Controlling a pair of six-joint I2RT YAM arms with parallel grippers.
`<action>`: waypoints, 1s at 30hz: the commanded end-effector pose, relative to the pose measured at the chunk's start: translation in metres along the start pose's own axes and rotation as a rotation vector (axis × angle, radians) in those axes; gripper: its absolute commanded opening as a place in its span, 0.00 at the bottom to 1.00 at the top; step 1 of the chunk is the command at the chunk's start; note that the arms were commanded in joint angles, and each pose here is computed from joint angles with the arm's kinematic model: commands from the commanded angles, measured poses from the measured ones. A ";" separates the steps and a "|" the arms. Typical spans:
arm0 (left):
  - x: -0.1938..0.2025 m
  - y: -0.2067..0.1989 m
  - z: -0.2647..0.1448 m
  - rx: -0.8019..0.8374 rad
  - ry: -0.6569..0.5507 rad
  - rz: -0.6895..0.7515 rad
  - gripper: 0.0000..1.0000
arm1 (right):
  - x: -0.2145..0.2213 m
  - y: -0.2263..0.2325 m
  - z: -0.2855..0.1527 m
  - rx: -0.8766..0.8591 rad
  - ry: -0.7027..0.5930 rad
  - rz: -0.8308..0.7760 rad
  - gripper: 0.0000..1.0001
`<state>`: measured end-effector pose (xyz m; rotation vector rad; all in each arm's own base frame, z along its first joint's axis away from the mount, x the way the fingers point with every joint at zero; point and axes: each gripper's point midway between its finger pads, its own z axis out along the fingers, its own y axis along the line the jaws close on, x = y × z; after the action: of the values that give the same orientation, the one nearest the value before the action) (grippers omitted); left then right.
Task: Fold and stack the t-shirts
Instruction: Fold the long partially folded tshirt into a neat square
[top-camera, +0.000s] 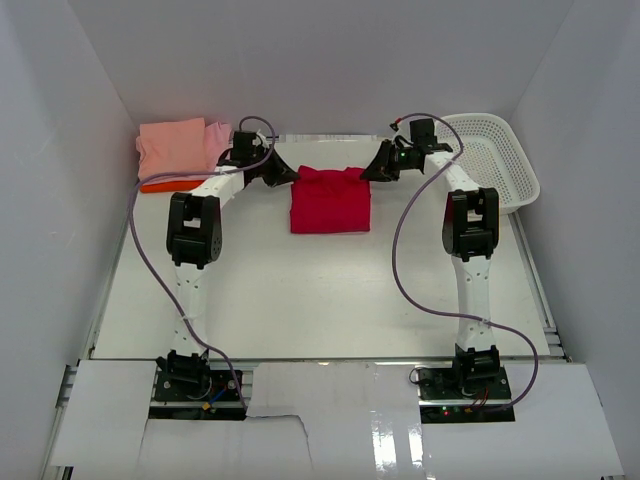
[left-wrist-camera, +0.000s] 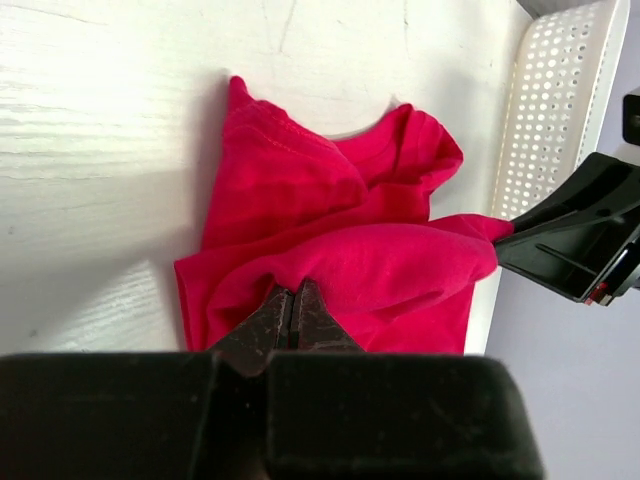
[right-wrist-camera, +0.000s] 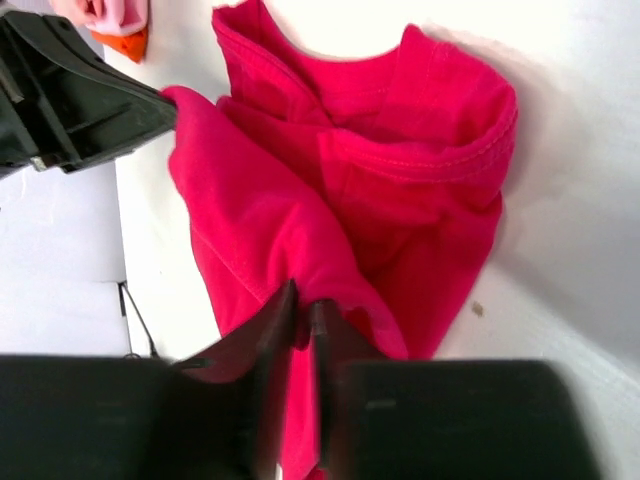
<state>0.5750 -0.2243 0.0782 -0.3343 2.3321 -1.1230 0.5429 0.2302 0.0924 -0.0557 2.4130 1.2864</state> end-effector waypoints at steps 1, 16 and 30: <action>-0.026 -0.019 -0.005 0.040 -0.087 0.038 0.00 | -0.021 0.004 0.004 -0.067 -0.069 -0.072 0.23; -0.061 -0.025 -0.035 0.001 -0.367 -0.005 0.59 | -0.051 0.019 0.007 -0.149 -0.177 -0.141 0.54; -0.085 -0.076 -0.074 0.085 -0.447 0.086 0.98 | -0.058 0.038 -0.011 -0.174 -0.222 -0.208 0.55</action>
<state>0.6055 -0.1875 0.1204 -0.5306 2.0236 -0.9490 0.5774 0.2384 0.0915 -0.0947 2.1933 1.3482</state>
